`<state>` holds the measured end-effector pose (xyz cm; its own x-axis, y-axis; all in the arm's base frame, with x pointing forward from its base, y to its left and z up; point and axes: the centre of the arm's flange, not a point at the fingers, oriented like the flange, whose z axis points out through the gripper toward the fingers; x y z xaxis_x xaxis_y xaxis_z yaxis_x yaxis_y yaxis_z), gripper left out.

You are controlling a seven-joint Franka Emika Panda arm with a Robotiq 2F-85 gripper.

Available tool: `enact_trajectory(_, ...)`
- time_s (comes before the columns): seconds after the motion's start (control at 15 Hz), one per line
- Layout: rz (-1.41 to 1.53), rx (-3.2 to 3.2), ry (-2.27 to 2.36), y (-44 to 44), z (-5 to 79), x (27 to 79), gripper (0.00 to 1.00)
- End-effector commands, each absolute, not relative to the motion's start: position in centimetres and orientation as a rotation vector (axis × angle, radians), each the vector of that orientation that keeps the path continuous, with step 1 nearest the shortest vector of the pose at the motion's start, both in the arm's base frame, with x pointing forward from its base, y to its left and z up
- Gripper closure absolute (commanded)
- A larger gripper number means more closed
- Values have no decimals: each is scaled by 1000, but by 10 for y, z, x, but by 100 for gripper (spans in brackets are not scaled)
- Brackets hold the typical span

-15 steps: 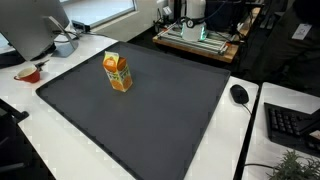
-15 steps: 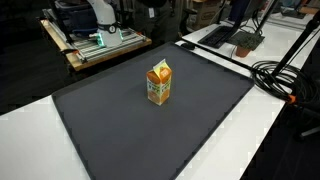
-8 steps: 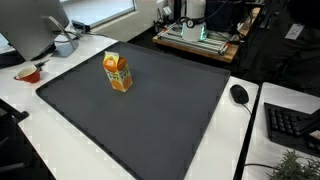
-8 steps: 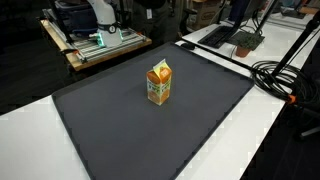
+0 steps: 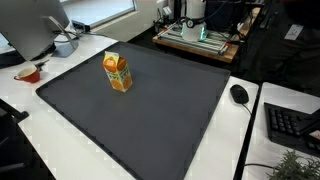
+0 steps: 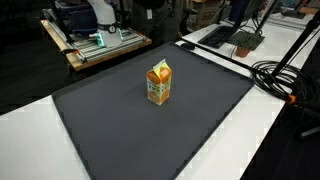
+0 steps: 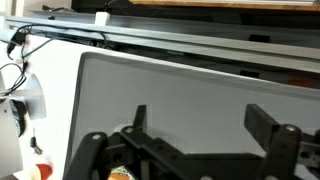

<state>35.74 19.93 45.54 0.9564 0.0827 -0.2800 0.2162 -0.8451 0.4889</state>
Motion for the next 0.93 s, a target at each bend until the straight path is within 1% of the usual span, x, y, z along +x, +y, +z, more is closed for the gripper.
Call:
enact_trajectory(0.0, -454, 2447, 385, 210, 443, 397, 0)
enact_trajectory(0.47, -597, 2073, 465, 196, 396, 456, 0)
enact_trajectory(0.87, -689, 1887, 495, 195, 350, 481, 0)
